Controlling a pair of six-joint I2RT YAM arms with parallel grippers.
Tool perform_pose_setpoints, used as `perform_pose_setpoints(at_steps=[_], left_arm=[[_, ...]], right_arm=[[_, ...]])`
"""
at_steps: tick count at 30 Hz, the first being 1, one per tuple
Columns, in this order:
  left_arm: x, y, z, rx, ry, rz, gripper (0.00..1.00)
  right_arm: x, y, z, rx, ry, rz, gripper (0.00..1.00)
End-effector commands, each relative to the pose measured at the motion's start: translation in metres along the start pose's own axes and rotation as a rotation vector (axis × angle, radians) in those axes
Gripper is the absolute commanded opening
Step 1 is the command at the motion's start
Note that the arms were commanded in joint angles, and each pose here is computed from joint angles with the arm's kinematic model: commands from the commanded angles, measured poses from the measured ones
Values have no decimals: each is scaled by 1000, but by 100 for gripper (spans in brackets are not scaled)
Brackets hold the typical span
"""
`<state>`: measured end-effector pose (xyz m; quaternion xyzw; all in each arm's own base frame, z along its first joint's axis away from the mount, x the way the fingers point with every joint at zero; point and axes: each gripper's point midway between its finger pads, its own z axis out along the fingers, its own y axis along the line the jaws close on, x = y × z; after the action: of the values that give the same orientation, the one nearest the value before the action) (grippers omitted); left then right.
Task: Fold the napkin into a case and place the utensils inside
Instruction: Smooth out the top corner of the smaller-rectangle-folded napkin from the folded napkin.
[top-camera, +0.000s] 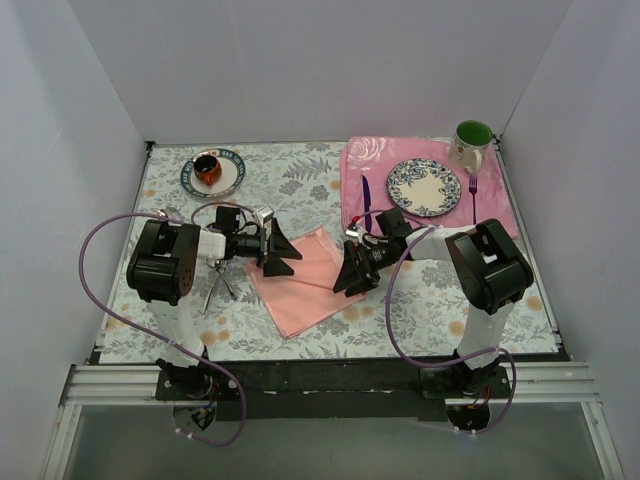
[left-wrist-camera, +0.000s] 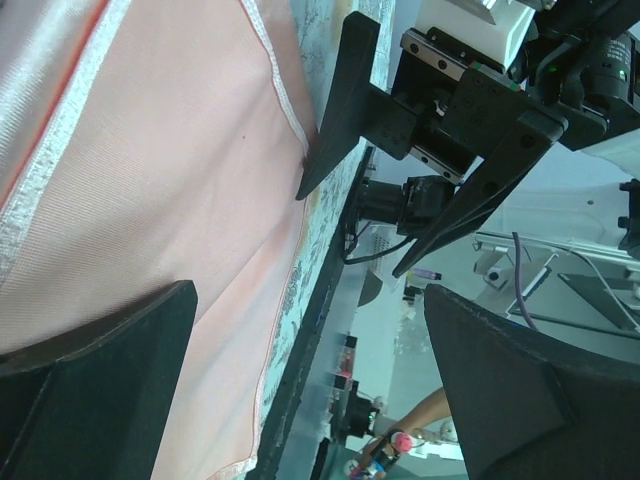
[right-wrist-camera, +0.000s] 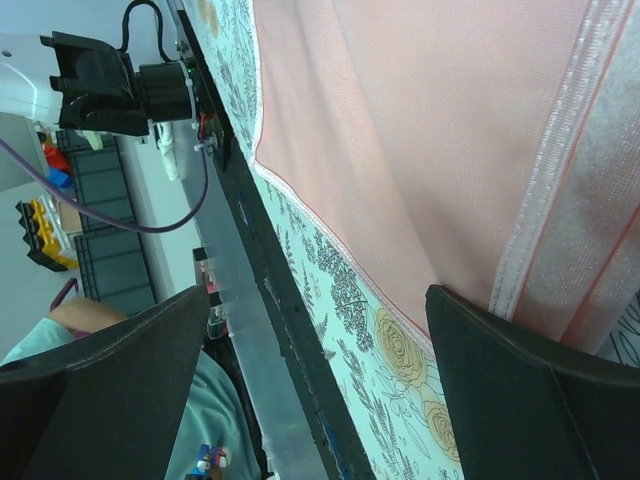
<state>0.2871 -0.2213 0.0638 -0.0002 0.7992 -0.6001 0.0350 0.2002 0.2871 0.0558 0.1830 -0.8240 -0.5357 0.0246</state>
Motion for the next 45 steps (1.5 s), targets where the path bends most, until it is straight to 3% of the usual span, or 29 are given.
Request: perform_pose_setpoints(at_steps=[1,6,16,23,34,40,45], left_arm=[[0,-37,1,20,-17,178,98],[18,-55,29,17,41,208,98],[14,-14,46,-86,38,95,98],[8,13,30,-188,-4,77,98],[-8,6,-17,-67,-52,75,98],[-9,17,-27,-30,-39,67,98],[-9,3,-28,21,-29,83,98]], right_arm=[[13,-13,-1,51,19,40,99],[11,-13,1,43,18,56,99],[11,-17,3,41,23,83,99],[12,-20,3,47,27,96,99],[12,-27,3,66,29,92,99],[13,-28,3,68,30,89,99],[2,-8,3,17,23,24,99]])
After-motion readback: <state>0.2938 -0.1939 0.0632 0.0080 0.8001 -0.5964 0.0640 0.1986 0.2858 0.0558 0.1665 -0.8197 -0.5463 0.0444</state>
